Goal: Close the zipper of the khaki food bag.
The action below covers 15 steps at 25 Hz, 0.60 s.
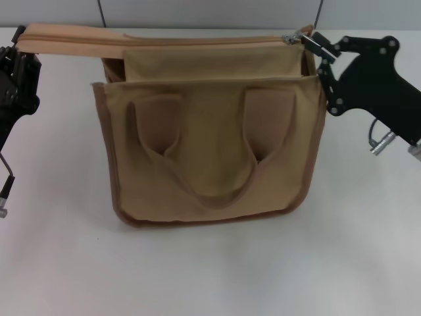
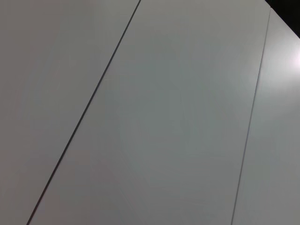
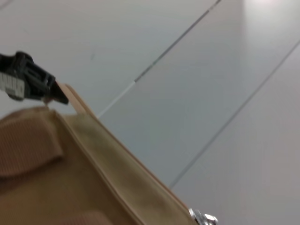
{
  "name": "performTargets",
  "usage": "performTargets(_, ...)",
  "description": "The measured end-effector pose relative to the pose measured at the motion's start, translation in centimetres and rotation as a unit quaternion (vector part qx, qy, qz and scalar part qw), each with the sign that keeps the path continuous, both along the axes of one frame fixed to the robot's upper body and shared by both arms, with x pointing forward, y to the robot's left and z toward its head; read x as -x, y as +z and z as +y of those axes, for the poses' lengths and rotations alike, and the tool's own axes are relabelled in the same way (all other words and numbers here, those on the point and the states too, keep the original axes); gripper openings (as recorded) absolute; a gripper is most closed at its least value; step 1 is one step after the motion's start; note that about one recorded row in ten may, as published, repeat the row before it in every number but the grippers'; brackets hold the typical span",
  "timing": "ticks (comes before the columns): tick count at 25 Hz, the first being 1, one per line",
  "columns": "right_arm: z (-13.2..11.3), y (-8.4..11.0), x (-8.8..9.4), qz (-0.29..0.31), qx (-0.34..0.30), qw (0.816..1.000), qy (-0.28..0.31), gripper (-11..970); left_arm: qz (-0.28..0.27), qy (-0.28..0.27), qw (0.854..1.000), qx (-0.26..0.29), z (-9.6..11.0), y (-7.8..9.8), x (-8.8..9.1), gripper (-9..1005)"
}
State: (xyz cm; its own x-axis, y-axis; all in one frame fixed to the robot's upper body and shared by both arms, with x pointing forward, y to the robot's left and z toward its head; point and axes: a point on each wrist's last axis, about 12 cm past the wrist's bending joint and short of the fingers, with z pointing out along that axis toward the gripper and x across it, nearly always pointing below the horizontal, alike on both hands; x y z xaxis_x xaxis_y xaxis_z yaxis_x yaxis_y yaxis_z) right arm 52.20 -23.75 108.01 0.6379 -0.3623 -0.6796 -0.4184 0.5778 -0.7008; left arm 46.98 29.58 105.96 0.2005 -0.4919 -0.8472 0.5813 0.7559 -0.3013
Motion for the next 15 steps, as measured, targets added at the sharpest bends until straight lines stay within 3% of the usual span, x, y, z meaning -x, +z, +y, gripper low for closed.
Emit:
performTargets(4, -1.1, -0.7, 0.4, 0.009, -0.01, 0.999, -0.03, 4, 0.0, 0.0, 1.0, 0.0, 0.0, 0.0, -0.1, 76)
performTargets(10, -3.0, -1.2, 2.2, 0.014, -0.106, 0.992, -0.071, 14, 0.005, -0.008, 1.0, -0.001, -0.3, -0.1, -0.1, 76)
performTargets(15, -3.4, -1.3, 3.1, 0.041, -0.165, 0.984, -0.054, 208, 0.01, -0.022, 1.0, -0.008, -0.6, -0.3, 0.0, 77)
